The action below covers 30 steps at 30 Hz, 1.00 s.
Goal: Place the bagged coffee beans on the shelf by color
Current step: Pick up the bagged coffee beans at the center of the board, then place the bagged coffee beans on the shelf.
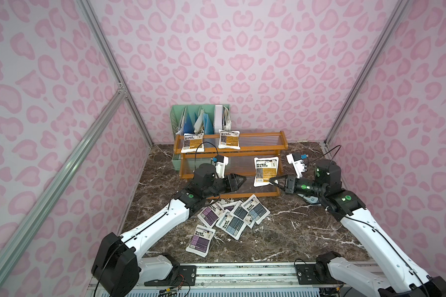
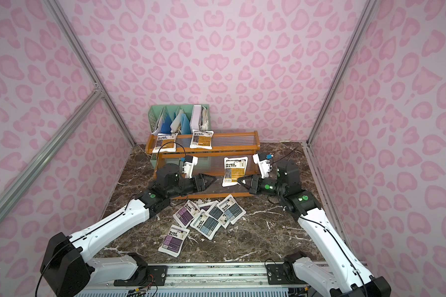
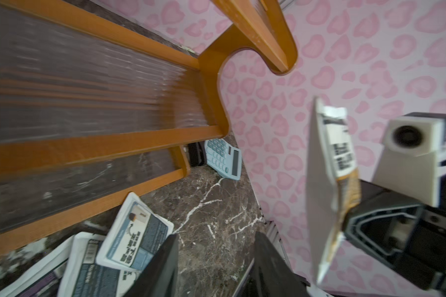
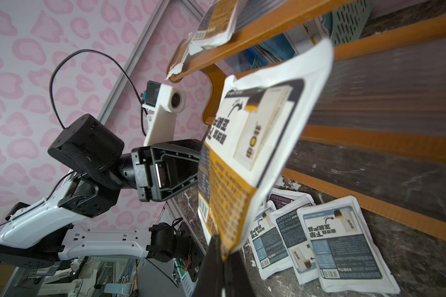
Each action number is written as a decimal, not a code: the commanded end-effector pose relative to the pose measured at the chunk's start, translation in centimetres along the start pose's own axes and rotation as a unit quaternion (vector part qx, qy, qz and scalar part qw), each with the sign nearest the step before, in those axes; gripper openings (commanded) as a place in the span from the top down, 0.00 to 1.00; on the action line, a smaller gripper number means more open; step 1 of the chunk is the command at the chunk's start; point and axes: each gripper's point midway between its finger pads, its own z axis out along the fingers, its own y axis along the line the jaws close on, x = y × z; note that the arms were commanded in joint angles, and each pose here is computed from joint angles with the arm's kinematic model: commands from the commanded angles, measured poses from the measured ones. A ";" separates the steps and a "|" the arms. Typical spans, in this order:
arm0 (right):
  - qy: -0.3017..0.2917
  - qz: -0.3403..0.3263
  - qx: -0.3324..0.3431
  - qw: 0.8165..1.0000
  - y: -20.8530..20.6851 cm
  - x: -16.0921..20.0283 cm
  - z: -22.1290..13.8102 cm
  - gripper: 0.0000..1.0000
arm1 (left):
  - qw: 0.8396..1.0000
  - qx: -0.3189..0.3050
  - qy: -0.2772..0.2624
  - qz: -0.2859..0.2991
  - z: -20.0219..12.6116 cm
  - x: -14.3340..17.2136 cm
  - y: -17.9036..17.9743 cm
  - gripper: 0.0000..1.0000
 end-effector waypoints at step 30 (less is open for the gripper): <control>0.045 0.018 0.016 0.999 -7.7 -12.9 7.4 0.94 | 0.977 -0.211 0.011 -0.005 -1.9 3.0 9.5 0.51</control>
